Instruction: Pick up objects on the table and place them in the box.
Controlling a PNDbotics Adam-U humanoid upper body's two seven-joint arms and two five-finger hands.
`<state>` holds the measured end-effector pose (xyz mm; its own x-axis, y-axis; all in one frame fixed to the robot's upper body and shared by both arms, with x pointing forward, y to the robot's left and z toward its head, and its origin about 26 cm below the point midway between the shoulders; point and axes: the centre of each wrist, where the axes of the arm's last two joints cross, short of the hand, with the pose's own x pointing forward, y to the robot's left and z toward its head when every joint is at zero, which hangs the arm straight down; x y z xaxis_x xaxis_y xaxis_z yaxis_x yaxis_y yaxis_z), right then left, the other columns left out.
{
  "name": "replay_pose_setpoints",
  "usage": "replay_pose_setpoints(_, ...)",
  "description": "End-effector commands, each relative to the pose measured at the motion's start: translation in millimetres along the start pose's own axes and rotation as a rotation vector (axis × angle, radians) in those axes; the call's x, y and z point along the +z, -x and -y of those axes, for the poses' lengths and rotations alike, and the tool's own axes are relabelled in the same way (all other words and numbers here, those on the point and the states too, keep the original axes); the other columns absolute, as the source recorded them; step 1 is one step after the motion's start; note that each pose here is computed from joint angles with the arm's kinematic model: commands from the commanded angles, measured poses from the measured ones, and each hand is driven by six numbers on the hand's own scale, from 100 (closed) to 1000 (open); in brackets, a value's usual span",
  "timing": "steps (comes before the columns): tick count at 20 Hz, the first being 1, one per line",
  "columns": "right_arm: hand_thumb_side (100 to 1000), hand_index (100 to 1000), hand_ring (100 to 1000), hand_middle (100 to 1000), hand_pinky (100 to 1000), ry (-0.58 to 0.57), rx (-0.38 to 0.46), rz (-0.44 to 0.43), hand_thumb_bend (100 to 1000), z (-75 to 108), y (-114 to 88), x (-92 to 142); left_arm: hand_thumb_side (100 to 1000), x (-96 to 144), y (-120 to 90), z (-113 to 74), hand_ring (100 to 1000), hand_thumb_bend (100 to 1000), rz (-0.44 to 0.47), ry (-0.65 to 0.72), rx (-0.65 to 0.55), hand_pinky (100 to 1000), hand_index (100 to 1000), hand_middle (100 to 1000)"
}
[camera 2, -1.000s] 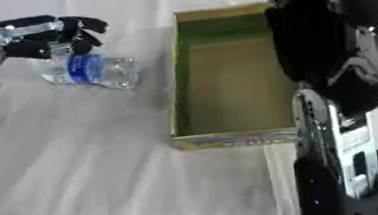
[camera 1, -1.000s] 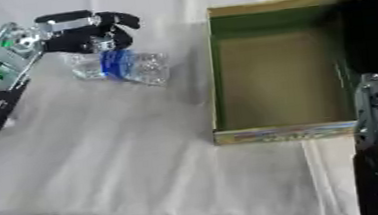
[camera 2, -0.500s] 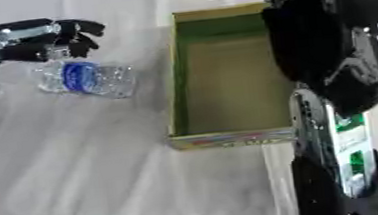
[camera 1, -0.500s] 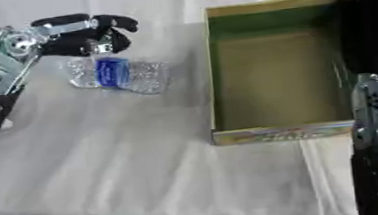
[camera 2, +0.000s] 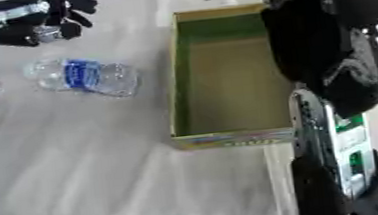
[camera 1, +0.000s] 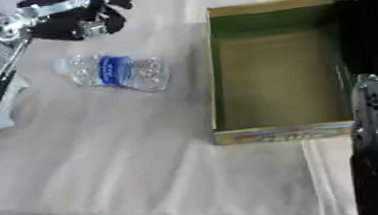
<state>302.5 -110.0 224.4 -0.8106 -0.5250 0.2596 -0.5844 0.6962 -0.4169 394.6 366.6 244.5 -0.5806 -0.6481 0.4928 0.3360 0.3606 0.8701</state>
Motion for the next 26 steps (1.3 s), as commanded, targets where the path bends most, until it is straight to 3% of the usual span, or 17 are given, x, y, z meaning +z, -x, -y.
replay_pose_setpoints(1,1000,884,756,858,624,-0.01,0.009,0.016,100,1.4,-4.7,-3.8,774,17.0,-24.5,-21.6,874,258,0.031,-0.033,-0.092,758,945,1000)
replay_pose_setpoints(8,1000,883,756,858,624,-0.007,0.006,0.014,100,0.8,-5.5,-3.2,790,20.9,-36.8,-15.2,873,256,0.035,-0.002,-0.095,757,944,1000)
replay_pose_setpoints(26,1000,881,755,858,624,-0.01,0.006,0.024,100,0.6,-5.7,-5.7,810,10.5,-17.6,6.2,869,260,0.015,0.033,-0.019,748,937,1000)
